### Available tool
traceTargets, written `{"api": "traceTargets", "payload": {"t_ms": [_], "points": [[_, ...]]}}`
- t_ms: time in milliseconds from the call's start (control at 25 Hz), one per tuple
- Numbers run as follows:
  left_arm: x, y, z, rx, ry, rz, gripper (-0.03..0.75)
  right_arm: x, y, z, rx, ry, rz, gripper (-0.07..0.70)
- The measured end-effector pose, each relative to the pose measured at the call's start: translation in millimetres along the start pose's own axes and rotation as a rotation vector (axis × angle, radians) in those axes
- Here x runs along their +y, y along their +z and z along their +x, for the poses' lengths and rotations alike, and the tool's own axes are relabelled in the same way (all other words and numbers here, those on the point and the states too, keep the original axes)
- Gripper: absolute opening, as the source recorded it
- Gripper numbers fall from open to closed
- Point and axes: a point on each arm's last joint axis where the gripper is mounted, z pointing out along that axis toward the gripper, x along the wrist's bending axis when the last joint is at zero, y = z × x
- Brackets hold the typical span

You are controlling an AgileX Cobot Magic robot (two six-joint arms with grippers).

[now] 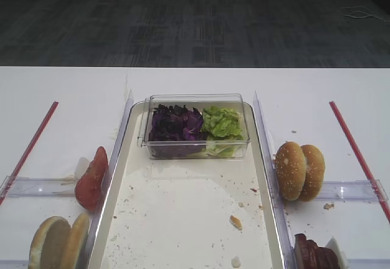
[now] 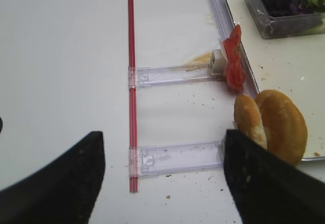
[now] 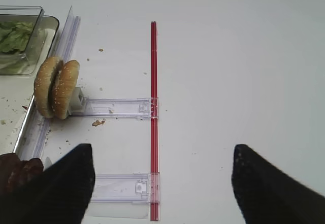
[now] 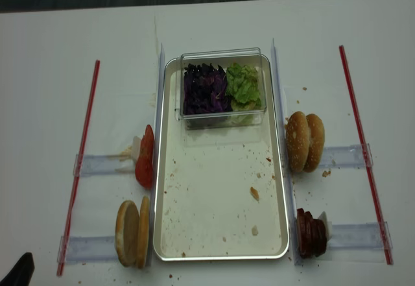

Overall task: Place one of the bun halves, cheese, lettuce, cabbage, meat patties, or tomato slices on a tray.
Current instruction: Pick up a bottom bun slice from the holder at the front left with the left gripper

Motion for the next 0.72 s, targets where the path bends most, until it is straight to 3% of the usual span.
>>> {"api": "traceTargets", "payload": {"t_ms": [720], "points": [[0.0,0.0,0.0,0.0,0.0,0.0,0.49,0.0,0.0,0.0,0.0,-0.002,0.0,0.59]]}}
